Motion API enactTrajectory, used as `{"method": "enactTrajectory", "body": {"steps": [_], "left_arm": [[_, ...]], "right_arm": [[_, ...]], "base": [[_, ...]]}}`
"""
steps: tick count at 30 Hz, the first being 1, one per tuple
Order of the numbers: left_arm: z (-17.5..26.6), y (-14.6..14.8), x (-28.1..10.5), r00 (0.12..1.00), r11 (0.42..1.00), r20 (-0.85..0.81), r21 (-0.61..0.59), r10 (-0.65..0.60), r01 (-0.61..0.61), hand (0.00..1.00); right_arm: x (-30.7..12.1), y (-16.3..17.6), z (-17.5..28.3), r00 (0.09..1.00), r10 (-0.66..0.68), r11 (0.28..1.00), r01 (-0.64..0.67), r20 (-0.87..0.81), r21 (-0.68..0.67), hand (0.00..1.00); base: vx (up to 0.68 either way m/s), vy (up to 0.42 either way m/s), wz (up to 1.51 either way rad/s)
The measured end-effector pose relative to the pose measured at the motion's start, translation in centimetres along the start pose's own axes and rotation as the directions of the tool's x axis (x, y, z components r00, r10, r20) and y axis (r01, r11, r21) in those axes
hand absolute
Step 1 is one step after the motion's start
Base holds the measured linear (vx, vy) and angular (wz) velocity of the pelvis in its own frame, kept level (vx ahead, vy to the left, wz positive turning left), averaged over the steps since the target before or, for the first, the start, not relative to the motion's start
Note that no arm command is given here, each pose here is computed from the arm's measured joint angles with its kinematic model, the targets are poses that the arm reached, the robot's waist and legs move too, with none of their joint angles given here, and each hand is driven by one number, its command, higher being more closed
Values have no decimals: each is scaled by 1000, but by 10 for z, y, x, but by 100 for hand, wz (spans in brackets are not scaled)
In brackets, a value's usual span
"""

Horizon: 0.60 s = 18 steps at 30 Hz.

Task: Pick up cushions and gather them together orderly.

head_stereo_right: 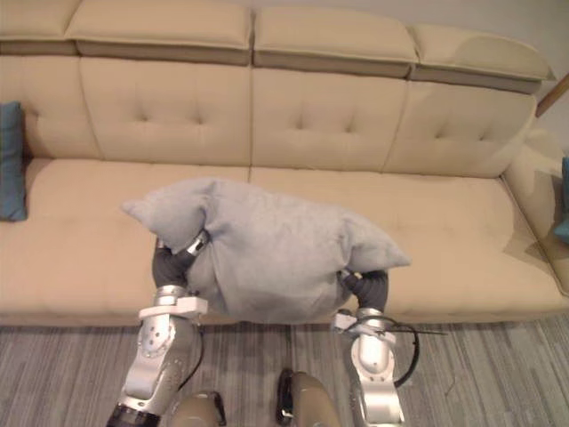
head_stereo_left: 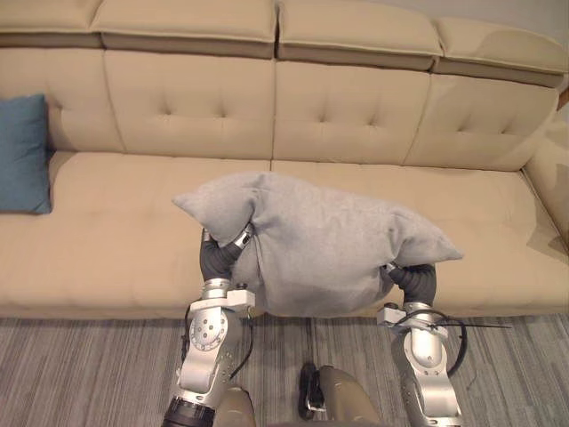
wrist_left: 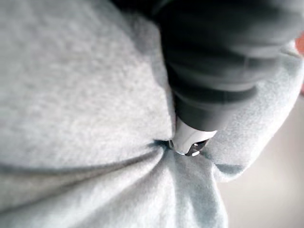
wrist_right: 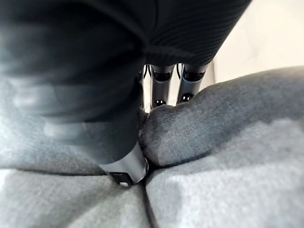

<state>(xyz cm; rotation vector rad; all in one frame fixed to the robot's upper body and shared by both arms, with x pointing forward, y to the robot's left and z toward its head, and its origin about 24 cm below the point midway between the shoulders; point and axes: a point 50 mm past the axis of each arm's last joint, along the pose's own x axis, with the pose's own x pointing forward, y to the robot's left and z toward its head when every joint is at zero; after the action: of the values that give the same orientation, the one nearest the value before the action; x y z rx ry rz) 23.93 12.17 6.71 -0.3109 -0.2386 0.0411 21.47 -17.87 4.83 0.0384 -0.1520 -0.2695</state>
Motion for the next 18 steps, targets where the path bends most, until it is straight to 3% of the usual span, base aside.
{"method": "enactTrajectory", "body": {"steps": [9, 18], "left_arm": [[-27, -1, -18, 991, 1000, -132, -13, 5, -7, 100], [-31, -1, -20, 986, 1000, -165, -1, -20, 20, 100]], "right_arm": [[-12, -17, 0, 999, -11, 998, 9, -31, -65, 100], [-12, -21, -3, 996, -73, 996, 71, -55, -45, 100]], "base": [[325, -85, 18], [52, 171, 4]]}}
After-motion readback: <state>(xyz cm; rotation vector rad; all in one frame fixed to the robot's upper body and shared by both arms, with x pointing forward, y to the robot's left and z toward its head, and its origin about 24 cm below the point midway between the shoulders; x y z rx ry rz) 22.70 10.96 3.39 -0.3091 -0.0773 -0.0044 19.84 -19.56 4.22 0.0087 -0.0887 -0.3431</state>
